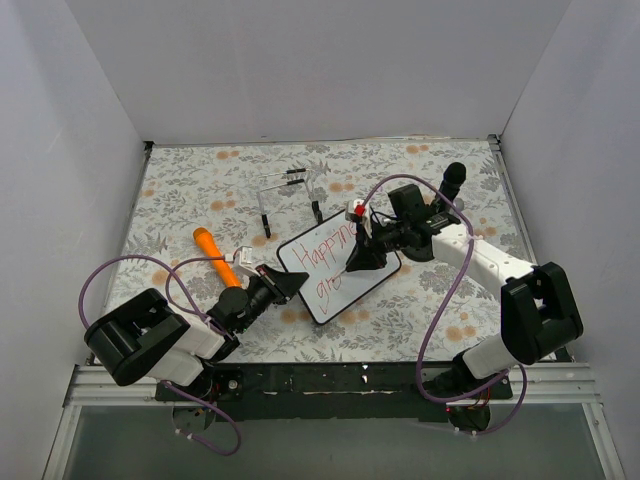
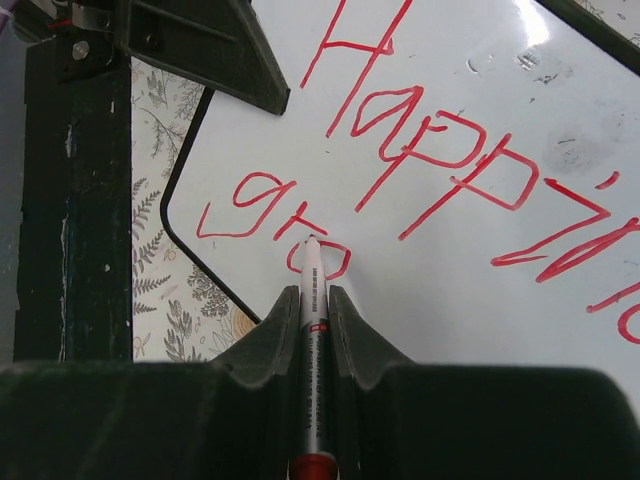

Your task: Write a sentence on the whiteboard

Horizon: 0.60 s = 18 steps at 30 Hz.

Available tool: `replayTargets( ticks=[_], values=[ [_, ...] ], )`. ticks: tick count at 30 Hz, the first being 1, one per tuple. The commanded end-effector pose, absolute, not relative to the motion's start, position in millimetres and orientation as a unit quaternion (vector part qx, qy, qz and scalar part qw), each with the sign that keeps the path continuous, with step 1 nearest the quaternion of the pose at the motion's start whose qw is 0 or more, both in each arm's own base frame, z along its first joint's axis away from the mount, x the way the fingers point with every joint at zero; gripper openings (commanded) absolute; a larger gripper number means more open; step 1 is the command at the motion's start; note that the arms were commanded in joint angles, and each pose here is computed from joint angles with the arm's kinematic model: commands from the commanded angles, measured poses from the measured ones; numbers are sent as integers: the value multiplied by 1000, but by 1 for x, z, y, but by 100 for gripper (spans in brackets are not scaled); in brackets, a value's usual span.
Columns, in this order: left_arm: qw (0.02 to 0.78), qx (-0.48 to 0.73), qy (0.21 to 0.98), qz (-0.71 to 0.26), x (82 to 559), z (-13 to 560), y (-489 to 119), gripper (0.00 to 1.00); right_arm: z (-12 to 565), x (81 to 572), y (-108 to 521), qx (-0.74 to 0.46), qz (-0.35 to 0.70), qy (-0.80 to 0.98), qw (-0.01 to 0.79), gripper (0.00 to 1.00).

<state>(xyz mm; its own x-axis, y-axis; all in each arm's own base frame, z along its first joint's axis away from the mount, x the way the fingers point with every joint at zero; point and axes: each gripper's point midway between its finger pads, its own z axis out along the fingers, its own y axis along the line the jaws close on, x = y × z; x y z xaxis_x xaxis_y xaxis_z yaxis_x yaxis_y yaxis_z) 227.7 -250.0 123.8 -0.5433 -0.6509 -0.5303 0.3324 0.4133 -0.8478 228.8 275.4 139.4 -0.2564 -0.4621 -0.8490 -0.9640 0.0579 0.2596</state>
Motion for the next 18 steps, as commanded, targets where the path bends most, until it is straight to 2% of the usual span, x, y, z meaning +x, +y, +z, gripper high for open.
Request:
replayTargets(
  ticks=[1, 10, 18],
  values=[
    [507, -93, 623, -588, 222, 177, -251, 0, 160, 239, 280, -540, 429, 651, 317, 1],
    [508, -94, 625, -586, 221, 176, -249, 0, 173, 224, 259, -542, 439, 630, 342, 1],
    [507, -93, 625, -586, 221, 175, -250, 0, 169, 234, 248, -528, 426, 642, 358, 1]
  ],
)
